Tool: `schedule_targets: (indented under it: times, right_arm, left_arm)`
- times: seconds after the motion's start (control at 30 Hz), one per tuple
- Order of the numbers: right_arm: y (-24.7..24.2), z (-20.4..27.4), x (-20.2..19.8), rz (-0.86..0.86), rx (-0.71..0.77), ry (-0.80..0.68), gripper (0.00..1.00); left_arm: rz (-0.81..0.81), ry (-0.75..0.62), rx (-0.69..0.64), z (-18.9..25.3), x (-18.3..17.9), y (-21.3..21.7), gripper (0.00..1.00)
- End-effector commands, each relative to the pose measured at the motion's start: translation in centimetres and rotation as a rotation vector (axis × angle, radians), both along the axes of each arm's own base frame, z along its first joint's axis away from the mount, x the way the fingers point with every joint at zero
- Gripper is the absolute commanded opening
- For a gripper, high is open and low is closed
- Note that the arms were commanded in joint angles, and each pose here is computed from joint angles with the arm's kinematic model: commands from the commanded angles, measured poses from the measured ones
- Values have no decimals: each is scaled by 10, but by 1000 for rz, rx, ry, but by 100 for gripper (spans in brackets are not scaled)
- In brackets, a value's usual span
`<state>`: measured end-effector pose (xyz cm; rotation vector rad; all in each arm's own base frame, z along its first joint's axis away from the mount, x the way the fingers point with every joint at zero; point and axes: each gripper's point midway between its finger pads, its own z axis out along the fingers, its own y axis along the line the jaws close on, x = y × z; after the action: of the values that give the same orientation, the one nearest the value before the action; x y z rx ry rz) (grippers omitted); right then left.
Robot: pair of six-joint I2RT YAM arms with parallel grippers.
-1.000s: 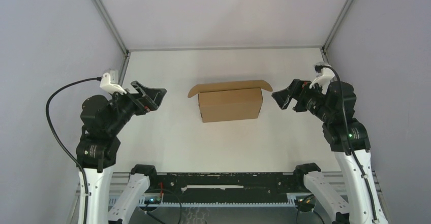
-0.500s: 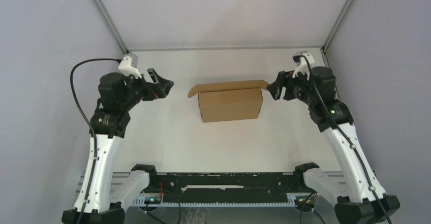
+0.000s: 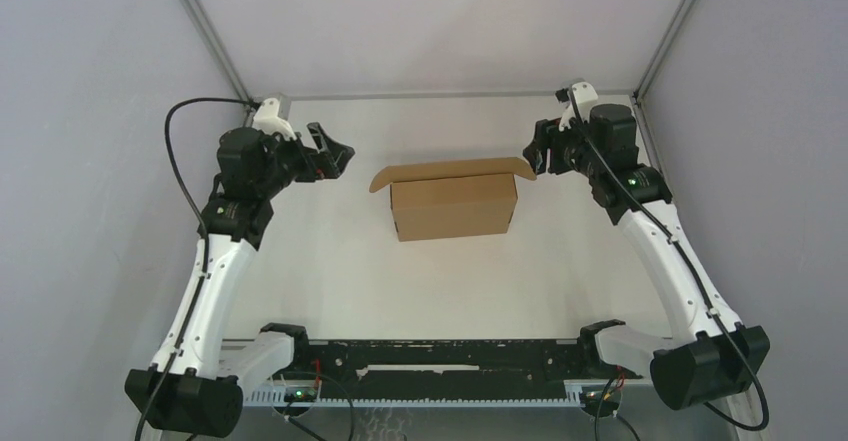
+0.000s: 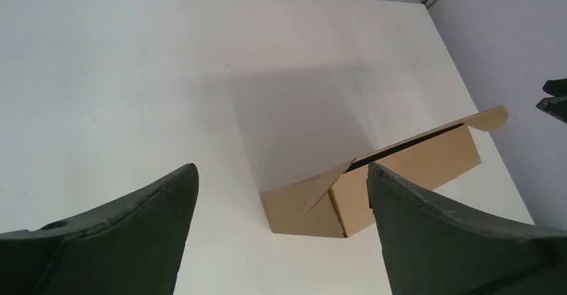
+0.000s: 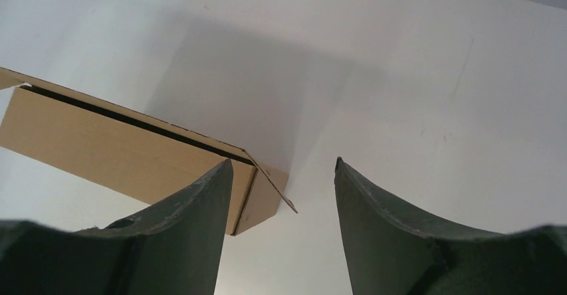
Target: Fold the paper box
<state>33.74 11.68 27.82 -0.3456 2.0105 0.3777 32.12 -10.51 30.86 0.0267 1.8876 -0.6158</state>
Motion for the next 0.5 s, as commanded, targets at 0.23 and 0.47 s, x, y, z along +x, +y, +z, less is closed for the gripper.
schedule_targets:
  times: [0.23,0.47]
  right_arm:
    - [8,8,15,71,-27,-54,57]
    - [8,11,6,87,-19,-73,55]
  left_arm:
    - [-114,-131,119,12,8,-29,100]
    - [-174,-86,84,10,7,-43,100]
